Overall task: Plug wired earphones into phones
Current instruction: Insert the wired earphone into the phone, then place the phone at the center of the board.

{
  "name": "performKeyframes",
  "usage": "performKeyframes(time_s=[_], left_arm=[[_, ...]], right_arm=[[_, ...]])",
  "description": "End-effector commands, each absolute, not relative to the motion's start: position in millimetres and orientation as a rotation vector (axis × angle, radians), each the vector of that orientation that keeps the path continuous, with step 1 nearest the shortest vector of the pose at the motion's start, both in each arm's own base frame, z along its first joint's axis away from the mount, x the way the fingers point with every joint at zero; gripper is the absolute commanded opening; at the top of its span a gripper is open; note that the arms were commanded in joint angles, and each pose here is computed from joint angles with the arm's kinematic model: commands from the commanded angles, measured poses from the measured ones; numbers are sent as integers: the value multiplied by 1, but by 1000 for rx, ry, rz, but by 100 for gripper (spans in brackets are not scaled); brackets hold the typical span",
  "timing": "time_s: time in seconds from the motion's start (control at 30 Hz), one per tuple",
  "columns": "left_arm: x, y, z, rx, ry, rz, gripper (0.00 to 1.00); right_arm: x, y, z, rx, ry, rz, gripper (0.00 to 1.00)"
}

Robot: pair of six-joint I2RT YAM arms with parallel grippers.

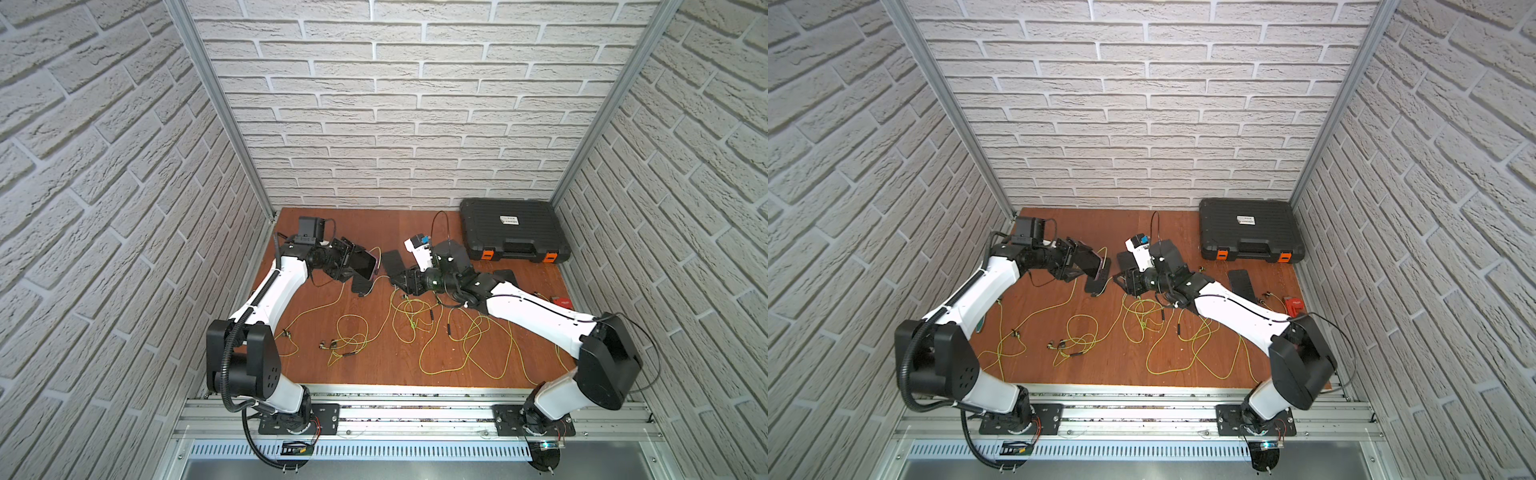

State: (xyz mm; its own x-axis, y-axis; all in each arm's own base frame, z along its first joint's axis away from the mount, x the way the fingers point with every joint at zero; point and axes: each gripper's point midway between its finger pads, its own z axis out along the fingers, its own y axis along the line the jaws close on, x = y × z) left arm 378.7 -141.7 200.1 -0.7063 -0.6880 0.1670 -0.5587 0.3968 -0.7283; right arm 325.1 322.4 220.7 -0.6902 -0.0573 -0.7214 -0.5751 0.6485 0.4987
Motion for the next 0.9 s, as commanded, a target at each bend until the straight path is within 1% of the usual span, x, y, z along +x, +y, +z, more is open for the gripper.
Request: performKeyframes(time_s=[0.0, 0.07, 0.17, 0.3, 0.43, 0.6, 0.67, 0.8, 0.87], left_arm=[[370, -116, 182, -920, 2659, -943, 0], [372, -96, 175, -765, 2751, -737, 0], [378, -71, 160, -554, 2873, -519, 0], [395, -45, 144, -319, 2957, -392, 0], [421, -5, 121, -148, 3011, -159, 0], [456, 27, 86, 65, 3019, 97, 0], [466, 35, 72, 121, 3023, 154, 0], [481, 47, 52, 138, 3032, 220, 0], [487, 45, 42, 139, 3031, 196, 0]], right_arm=[[295, 296, 198, -558, 2301, 906, 49], [292, 279, 192, -525, 2325, 846, 49], [292, 261, 184, -467, 2348, 809, 49], [291, 248, 178, -413, 2369, 761, 49], [289, 234, 174, -371, 2391, 709, 49], [279, 216, 180, -344, 2393, 651, 49], [274, 205, 181, -326, 2396, 618, 49], [266, 185, 185, -297, 2398, 545, 50], [264, 175, 187, -293, 2387, 493, 55]])
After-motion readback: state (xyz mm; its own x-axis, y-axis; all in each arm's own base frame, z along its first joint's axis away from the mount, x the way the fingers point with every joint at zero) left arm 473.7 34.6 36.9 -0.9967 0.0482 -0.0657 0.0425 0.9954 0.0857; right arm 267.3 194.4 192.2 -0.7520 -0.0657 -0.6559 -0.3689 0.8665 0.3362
